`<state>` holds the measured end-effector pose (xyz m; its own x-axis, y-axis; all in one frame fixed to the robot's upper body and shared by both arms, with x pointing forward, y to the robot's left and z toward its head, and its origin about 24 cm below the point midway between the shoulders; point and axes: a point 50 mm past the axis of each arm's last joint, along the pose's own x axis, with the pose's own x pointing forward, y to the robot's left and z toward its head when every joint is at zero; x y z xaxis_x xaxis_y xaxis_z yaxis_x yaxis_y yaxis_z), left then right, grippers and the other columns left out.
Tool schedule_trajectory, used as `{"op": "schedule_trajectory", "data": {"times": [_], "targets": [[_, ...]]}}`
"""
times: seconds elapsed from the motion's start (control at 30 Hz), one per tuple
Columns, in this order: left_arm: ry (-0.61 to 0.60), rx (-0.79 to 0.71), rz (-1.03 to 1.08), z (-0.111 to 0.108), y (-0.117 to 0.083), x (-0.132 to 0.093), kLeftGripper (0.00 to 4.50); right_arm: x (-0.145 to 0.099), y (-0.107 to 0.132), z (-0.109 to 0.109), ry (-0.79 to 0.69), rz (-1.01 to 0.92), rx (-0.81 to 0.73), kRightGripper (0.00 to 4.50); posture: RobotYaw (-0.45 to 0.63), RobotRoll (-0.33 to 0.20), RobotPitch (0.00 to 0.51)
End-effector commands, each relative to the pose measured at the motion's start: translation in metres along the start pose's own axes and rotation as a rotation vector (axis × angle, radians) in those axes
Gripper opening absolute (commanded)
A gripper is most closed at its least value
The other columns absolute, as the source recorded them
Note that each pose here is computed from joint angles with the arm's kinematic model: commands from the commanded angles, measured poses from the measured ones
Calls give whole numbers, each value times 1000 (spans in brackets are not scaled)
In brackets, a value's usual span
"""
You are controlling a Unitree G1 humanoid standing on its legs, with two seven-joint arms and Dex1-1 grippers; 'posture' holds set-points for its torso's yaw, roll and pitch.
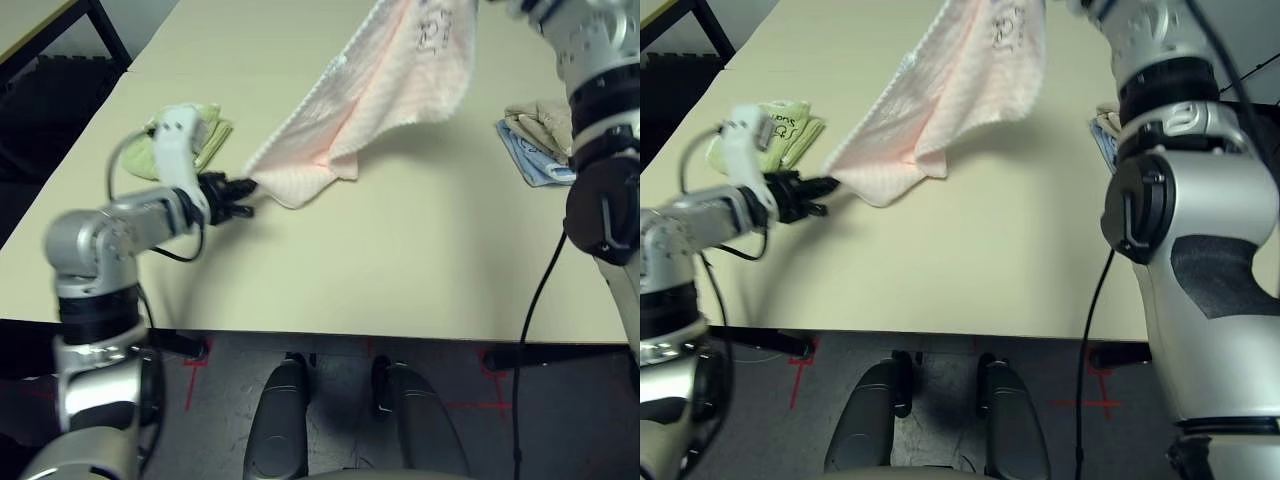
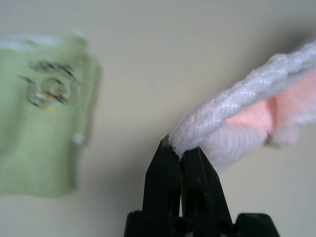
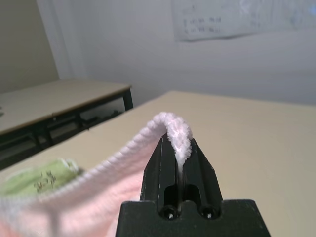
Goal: Fold the towel and set it aside.
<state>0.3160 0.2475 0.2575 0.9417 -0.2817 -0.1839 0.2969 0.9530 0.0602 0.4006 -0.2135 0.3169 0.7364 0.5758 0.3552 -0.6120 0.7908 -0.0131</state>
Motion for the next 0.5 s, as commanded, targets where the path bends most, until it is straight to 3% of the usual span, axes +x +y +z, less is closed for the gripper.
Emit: {"op": "schedule_trajectory", "data": {"times": [0.03, 0.17, 0.3, 0.4, 0.5], "targets": [[-91, 75, 57, 19, 9, 7, 31, -23, -10, -5, 25, 45, -38, 0, 80, 0, 218], [-185, 131, 138, 37, 16, 12, 31, -49, -18, -32, 215, 120, -132, 0, 76, 0, 226], [-186, 185, 210, 28, 22, 17, 31, -71, -27, -55, 445, 89, -403, 0, 71, 0, 249], [-168, 167, 229, 15, 26, 19, 31, -79, -30, -63, 473, 65, -485, 0, 68, 0, 269], [-212, 118, 242, 6, 29, 21, 31, -82, -30, -70, 400, 22, -448, 0, 58, 0, 287]]}}
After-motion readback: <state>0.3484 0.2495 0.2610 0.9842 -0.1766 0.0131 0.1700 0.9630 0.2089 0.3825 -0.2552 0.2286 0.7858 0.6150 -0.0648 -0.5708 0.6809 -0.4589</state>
